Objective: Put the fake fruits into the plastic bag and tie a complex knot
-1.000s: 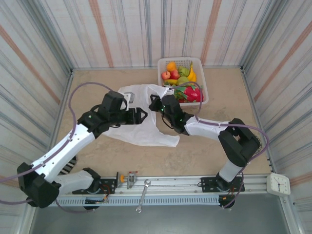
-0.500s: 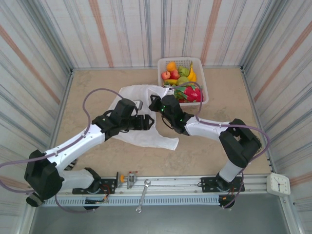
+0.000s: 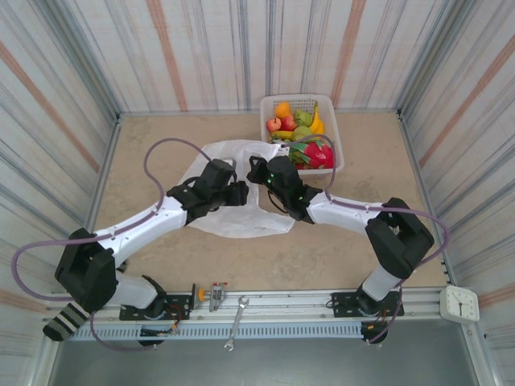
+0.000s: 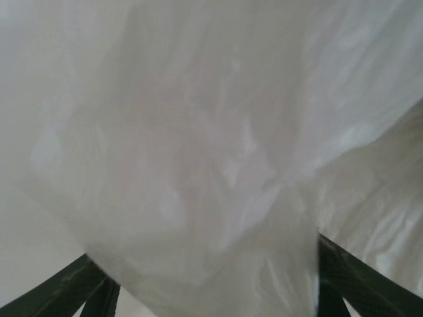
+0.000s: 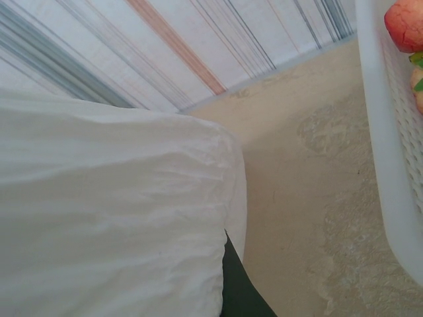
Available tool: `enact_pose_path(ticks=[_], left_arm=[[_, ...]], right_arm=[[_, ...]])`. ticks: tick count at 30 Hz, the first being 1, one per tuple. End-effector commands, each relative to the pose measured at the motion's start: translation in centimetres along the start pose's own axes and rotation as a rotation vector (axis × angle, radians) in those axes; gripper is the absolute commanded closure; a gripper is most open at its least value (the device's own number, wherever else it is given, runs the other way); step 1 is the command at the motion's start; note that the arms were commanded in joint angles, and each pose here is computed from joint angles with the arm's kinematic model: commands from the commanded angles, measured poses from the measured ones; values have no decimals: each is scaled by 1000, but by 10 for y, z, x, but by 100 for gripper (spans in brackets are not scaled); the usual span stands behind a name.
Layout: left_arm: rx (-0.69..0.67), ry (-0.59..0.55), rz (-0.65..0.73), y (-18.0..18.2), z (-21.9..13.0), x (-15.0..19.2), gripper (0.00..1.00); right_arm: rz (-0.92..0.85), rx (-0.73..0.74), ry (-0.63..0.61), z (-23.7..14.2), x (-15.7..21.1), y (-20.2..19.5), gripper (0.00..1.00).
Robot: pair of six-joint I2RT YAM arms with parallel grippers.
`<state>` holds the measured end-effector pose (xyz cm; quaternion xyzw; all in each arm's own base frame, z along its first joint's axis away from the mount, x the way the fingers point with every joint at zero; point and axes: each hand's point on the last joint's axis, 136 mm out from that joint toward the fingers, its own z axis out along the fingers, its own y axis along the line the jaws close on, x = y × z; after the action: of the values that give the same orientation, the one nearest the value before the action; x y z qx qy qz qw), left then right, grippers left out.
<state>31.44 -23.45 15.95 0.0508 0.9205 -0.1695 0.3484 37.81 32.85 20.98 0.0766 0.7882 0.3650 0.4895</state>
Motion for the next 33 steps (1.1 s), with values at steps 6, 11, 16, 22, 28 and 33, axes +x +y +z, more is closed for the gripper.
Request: enact_pose_path(ticks=[6,11,16,22,28,33], left_arm=[[-155,-75,61,32,-8,-29,58],[-166,-82,104,43,-30,-41,100],[-56,35,167,36,-67,-44,100],[68,103,126,41,-99,-56,100],[101,20,-25,70,-124,-91,100],[71,-23,-35,77,-138,-112,100]], right_arm=[[21,16,6,-13,0,-1,100],[-22,54,41,-17,3,-15,100],[-105,114,154,-12,13,-48,100],[-170,171,279,-9,27,-95,100],[-249,248,361,-15,42,-131,100],[-304,270,376,-21,38,-141,100]])
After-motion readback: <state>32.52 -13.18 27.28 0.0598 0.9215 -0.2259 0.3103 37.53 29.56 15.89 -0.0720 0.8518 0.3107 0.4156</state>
